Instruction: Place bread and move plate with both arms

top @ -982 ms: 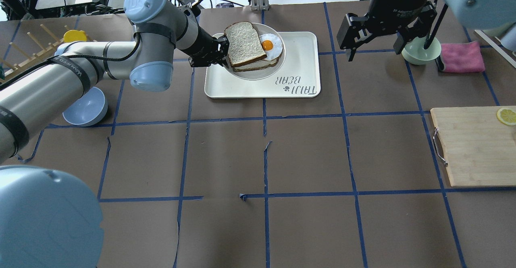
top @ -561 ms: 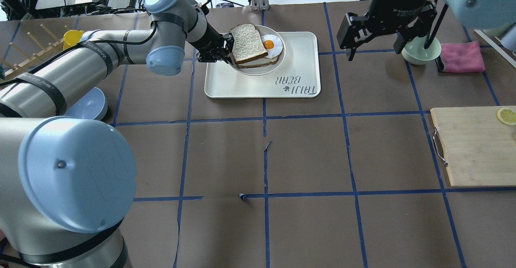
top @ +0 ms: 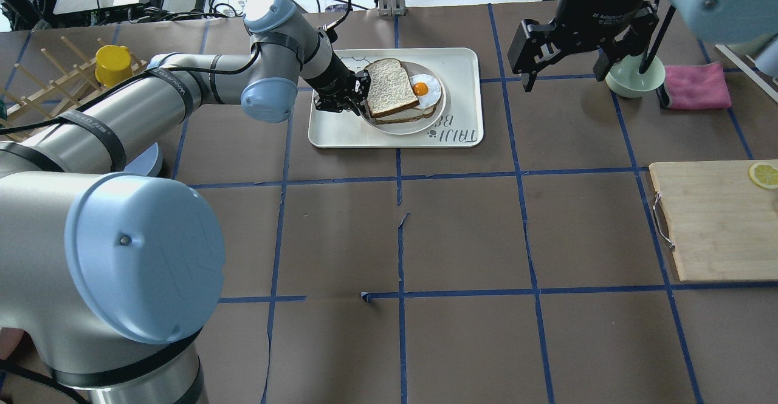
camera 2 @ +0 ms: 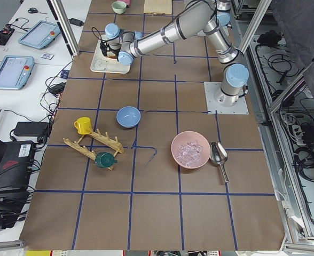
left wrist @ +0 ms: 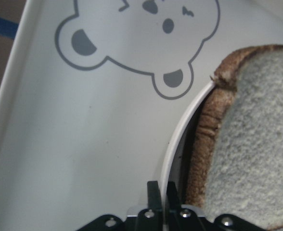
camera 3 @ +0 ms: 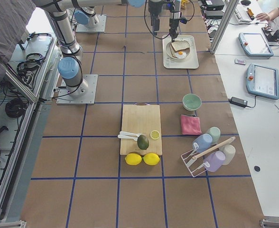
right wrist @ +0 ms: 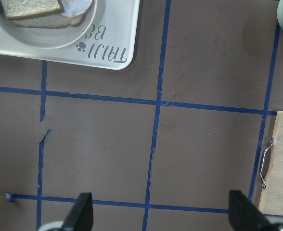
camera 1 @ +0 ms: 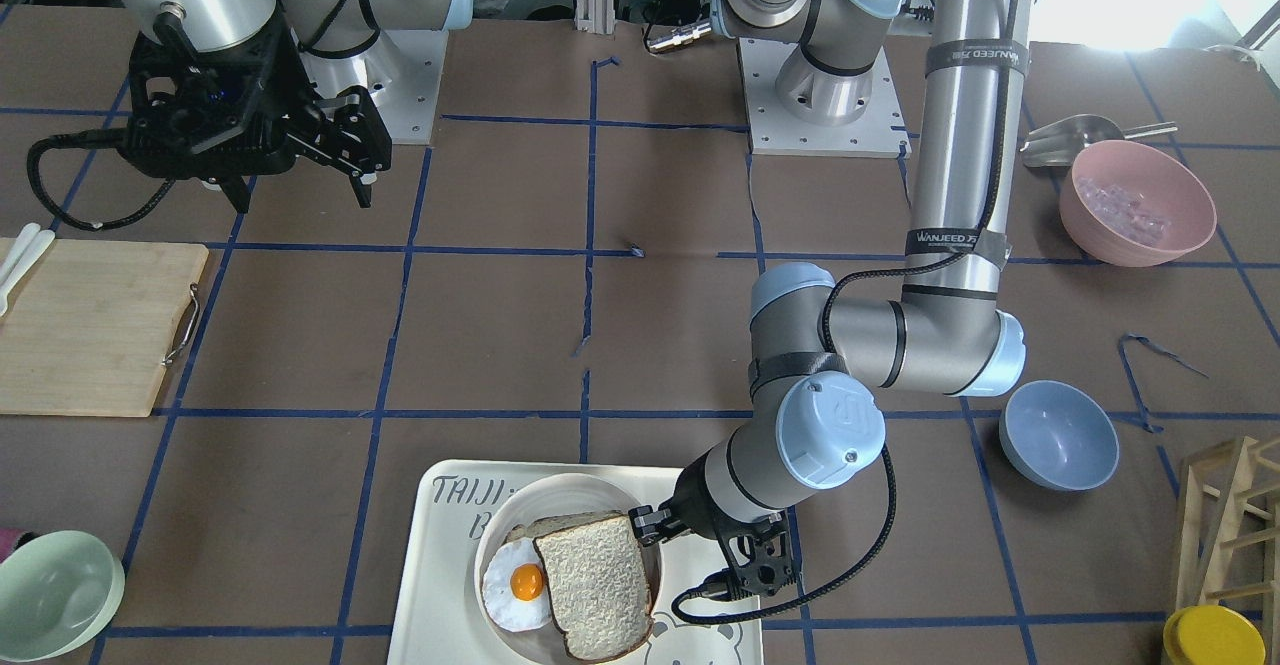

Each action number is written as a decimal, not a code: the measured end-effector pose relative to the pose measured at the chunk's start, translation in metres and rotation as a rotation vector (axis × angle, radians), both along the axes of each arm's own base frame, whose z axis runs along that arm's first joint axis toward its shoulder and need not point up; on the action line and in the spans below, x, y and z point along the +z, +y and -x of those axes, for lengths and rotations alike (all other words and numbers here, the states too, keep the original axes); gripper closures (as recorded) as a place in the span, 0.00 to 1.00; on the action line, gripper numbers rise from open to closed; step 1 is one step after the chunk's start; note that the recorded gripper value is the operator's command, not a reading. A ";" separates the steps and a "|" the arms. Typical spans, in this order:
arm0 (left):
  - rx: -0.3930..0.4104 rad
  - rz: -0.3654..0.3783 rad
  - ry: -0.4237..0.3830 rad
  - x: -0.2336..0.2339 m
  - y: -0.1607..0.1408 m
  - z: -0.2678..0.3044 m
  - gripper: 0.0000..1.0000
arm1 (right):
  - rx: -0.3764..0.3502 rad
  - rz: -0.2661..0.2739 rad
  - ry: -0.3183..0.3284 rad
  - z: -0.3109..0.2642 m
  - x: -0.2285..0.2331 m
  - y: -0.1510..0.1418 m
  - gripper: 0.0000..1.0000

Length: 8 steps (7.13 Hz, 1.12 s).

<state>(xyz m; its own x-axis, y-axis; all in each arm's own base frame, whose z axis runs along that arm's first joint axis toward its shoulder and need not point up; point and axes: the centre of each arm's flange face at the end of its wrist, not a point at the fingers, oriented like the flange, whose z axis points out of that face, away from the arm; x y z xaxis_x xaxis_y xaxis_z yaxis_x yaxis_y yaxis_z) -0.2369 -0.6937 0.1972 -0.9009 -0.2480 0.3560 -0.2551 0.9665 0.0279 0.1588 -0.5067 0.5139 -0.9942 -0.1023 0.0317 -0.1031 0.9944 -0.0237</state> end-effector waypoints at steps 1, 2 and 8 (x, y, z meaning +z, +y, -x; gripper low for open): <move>-0.003 0.009 -0.006 0.018 0.001 -0.004 0.00 | 0.000 0.000 0.000 0.000 0.000 0.000 0.00; 0.000 0.006 -0.020 0.044 0.006 -0.008 0.00 | 0.001 0.000 0.000 0.000 0.000 0.000 0.00; -0.051 -0.062 -0.192 0.256 0.178 -0.038 0.00 | 0.000 0.002 0.000 0.000 0.000 0.000 0.00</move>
<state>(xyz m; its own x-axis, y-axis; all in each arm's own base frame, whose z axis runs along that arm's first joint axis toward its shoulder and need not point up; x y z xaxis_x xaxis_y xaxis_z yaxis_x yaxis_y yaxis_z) -0.1992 -0.5160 0.4529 -0.9627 -0.2167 0.1618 -0.2125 0.9762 0.0430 0.1588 -0.5068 0.5140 -0.9942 -0.1026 0.0318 -0.1034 0.9943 -0.0252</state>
